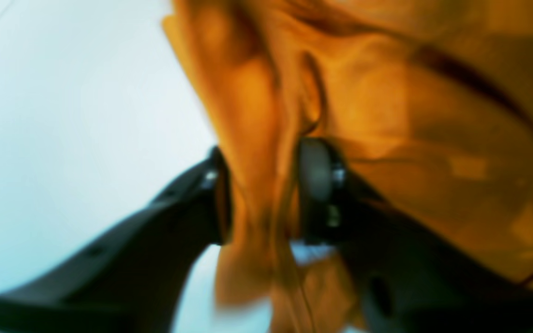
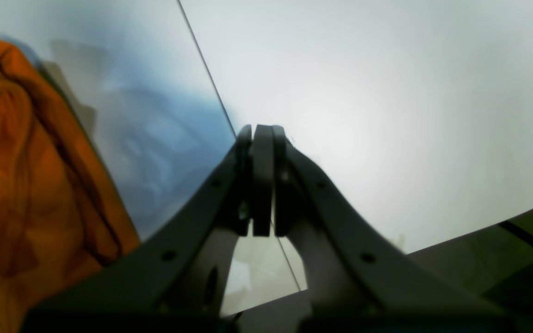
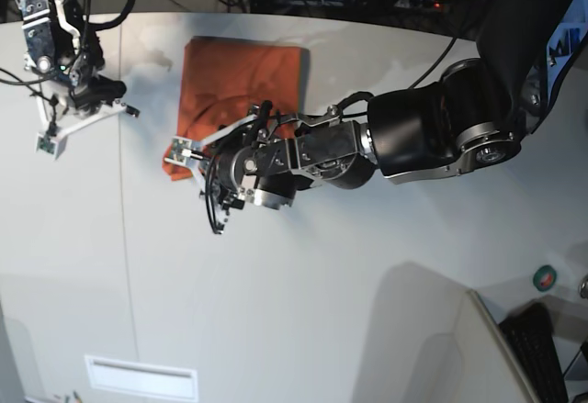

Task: Layout the t-shirt on the table in an organized manner, then fold the t-shirt properly

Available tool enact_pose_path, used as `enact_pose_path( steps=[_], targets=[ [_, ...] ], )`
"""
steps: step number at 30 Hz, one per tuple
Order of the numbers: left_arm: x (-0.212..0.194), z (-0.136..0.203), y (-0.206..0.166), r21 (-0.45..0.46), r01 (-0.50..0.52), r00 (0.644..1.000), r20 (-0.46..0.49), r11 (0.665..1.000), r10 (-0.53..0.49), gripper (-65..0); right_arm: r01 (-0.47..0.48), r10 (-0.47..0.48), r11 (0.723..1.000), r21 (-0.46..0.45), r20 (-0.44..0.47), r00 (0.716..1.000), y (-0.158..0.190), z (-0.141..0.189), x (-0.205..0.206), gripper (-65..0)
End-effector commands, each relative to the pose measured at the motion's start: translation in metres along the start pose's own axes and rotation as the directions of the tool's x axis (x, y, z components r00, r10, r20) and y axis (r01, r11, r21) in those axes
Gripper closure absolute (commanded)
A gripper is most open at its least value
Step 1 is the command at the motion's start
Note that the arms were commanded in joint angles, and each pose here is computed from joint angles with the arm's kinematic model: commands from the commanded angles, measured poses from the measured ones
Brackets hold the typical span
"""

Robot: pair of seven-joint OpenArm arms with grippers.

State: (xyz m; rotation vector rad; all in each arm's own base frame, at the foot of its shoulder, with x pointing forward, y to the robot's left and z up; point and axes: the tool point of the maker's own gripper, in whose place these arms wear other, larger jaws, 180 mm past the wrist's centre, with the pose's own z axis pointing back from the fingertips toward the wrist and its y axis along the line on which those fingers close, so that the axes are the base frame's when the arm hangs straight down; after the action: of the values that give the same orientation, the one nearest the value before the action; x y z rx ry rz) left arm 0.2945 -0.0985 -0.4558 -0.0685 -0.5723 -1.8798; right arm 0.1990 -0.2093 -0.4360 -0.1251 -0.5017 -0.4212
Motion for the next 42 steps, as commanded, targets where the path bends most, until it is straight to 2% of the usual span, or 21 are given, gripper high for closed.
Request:
enact_pose_path(
  steps=[1,4,7,11,13,15,17,21,24,26,29,32,36,39,42],
  targets=[
    [0.019,0.01,0.022,0.046,0.009,0.999,0.048,0.999,-0.011,-28.0,-0.008,0.008,1.0,-0.002,0.043,0.999,-0.001,0.003,0.012,0.0],
    [0.03,0.023,0.039,0.091,-0.015,0.997,0.08,0.996,0.007,-38.7,-0.009,0.009,1.0,-0.001,0.043,0.999,-0.001,0.003,0.012,0.0],
    [0.031,0.035,0.052,0.128,-0.037,0.997,0.079,0.991,0.027,-44.6,-0.01,0.01,1.0,0.004,0.047,0.999,0.001,0.004,0.013,0.0],
    [0.038,0.061,0.072,0.191,-0.099,0.989,0.129,0.977,0.075,-43.8,-0.009,0.009,1.0,0.003,0.046,0.999,-0.001,0.005,0.012,0.0],
    [0.032,0.076,0.081,0.227,-0.183,0.976,0.161,0.956,0.149,-37.2,-0.01,0.01,1.0,0.002,0.047,0.999,-0.001,0.005,0.012,0.0],
    [0.019,0.095,0.087,0.263,-0.319,0.939,0.22,0.911,0.265,-20.2,-0.018,0.018,1.0,0.0,0.049,0.999,-0.003,0.008,0.01,0.0],
    [-0.005,0.114,0.088,0.296,-0.453,0.884,0.276,0.841,0.378,0.0,-0.027,0.027,1.0,-0.004,0.087,0.996,-0.007,0.012,0.012,0.0],
    [-0.065,0.15,0.064,0.355,-0.654,0.756,0.341,0.668,0.558,0.0,-0.09,0.099,0.994,-0.059,0.161,0.982,-0.034,0.016,0.011,0.0],
    [-0.113,0.178,0.026,0.404,-0.749,0.656,0.35,0.524,0.668,0.0,-0.138,0.156,0.985,-0.103,0.196,0.968,-0.056,0.022,0.005,0.0],
    [-0.136,0.193,-0.001,0.431,-0.787,0.597,0.355,0.441,0.719,0.0,-0.137,0.166,0.98,-0.141,0.223,0.961,-0.074,0.027,0.004,0.0],
    [-0.156,0.206,-0.046,0.44,-0.827,0.526,0.389,0.349,0.756,0.0,-0.13,0.176,0.974,-0.188,0.252,0.952,-0.099,0.045,0.001,0.0],
    [-0.159,0.212,-0.094,0.418,-0.86,0.47,0.428,0.292,0.772,0.0,-0.142,0.19,0.968,-0.207,0.239,0.952,-0.113,0.064,-0.008,0.0],
    [-0.144,0.212,-0.157,0.347,-0.9,0.402,0.426,0.263,0.811,0.0,-0.191,0.223,0.956,-0.222,0.132,0.966,-0.13,0.078,-0.049,0.0],
    [-0.137,0.214,-0.198,0.315,-0.919,0.351,0.384,0.236,0.854,0.0,-0.229,0.24,0.945,-0.235,0.022,0.97,-0.146,0.089,-0.083,0.0],
    [-0.125,0.214,-0.239,0.269,-0.937,0.301,0.307,0.221,0.903,0.0,-0.253,0.223,0.937,-0.242,-0.146,0.964,-0.16,0.1,-0.123,0.0]
  ],
)
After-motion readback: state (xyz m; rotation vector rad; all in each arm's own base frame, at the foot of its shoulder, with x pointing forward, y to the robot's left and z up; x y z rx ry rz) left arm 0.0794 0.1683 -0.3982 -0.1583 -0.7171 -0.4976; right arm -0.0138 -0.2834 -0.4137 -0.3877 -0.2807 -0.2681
